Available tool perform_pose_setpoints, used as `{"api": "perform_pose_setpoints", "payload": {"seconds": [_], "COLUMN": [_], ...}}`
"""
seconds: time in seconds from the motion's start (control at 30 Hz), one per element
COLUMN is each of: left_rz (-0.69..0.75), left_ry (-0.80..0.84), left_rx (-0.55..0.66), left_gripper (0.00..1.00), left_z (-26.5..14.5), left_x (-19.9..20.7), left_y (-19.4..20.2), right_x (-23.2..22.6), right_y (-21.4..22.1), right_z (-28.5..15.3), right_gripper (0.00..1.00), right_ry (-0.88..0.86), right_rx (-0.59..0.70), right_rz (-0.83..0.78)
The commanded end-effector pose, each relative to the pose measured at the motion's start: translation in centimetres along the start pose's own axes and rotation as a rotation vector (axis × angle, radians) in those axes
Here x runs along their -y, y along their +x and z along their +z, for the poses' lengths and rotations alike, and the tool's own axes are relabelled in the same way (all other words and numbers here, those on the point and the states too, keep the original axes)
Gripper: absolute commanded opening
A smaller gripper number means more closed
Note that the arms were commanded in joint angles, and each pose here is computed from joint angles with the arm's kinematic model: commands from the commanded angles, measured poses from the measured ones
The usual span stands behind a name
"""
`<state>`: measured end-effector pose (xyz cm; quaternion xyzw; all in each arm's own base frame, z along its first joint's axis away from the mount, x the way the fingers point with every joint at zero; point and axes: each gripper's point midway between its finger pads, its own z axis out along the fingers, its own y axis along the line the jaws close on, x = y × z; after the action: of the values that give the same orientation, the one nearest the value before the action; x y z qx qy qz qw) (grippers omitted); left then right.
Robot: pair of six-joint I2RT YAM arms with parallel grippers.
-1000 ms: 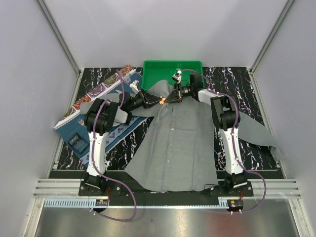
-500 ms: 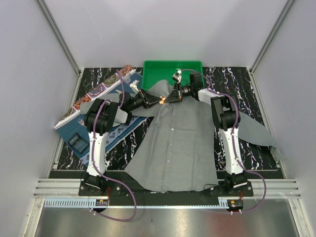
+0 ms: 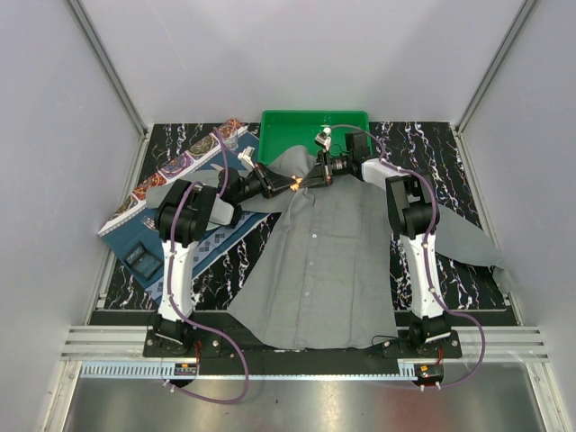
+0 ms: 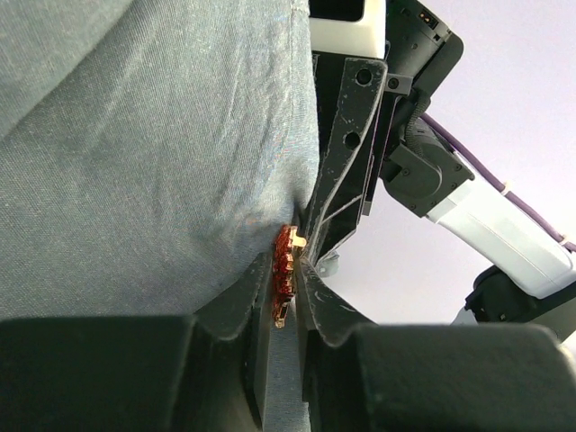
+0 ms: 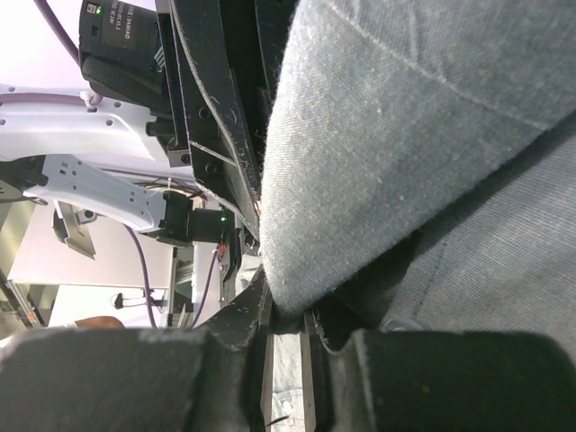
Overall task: Pin the brooch onto the clothing
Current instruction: Pin the brooch onto the flattened clothing.
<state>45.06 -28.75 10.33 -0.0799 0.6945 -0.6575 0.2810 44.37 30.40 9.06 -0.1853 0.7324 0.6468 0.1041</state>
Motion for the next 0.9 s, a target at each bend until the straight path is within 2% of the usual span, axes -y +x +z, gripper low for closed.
{"api": "perform_pose_setpoints", "payload": {"seconds": [0.0, 0.73, 0.83, 0.87], "left_rz": [0.312, 0.311, 0.313, 0.312], "left_ry": [0.319, 0.328, 0.328, 0.327], "left_rx": [0.111, 0.102, 0.105, 0.106], "left_gripper": [0.20, 0.26, 0.24, 0.21], "left_z": [-0.71, -0.60, -0.53, -0.54], "left_x": [8.19, 8.52, 8.51, 8.47], "left_y": [-1.64, -1.50, -1.53, -1.53], "right_x": [-4.43, -4.22, -4.35, -4.41], "right_y": [-2.01, -1.87, -1.82, -1.83], "right_z": [-0.06, -0.15, -0.11, -0.11], "right_gripper": [0.00, 0.00, 0.00, 0.00], "right_ry": [0.002, 0.010, 0.009, 0.008], "right_rx": [0.008, 0.005, 0.004, 0.003], "right_rz": [-0.141, -0.134, -0.140, -0.140]}}
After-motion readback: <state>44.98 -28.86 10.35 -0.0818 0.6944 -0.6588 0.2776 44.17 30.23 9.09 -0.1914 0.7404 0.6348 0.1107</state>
